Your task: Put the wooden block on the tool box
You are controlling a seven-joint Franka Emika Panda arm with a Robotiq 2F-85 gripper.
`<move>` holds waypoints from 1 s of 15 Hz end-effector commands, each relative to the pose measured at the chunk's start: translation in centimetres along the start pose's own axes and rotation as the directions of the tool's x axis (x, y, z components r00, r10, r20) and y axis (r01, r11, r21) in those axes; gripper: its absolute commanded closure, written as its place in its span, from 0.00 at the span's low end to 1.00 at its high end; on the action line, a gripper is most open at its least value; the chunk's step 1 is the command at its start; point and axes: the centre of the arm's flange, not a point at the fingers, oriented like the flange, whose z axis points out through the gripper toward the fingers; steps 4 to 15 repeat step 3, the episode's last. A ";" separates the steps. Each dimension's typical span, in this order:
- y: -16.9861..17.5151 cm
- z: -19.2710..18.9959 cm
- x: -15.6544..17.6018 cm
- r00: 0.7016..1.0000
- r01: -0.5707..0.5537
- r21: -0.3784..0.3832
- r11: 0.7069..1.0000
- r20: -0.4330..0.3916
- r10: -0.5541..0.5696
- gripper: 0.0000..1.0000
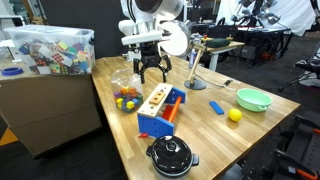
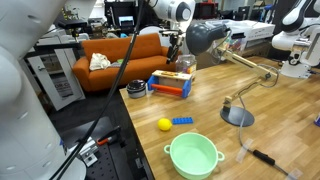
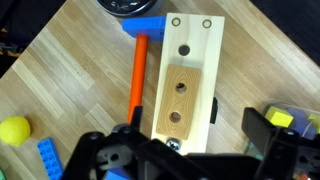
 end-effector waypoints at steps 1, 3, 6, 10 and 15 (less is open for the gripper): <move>0.0 0.0 0.0 1.000 0.000 0.000 1.000 0.000 0.000 0.00; 0.0 0.0 0.0 1.000 0.000 0.001 1.000 0.000 0.000 0.00; 0.0 0.0 0.0 1.000 0.000 0.001 1.000 0.000 0.000 0.00; 0.0 0.0 0.0 1.000 0.000 0.001 1.000 0.000 0.000 0.00; 0.0 0.0 0.0 1.000 0.000 0.001 1.000 0.000 0.000 0.00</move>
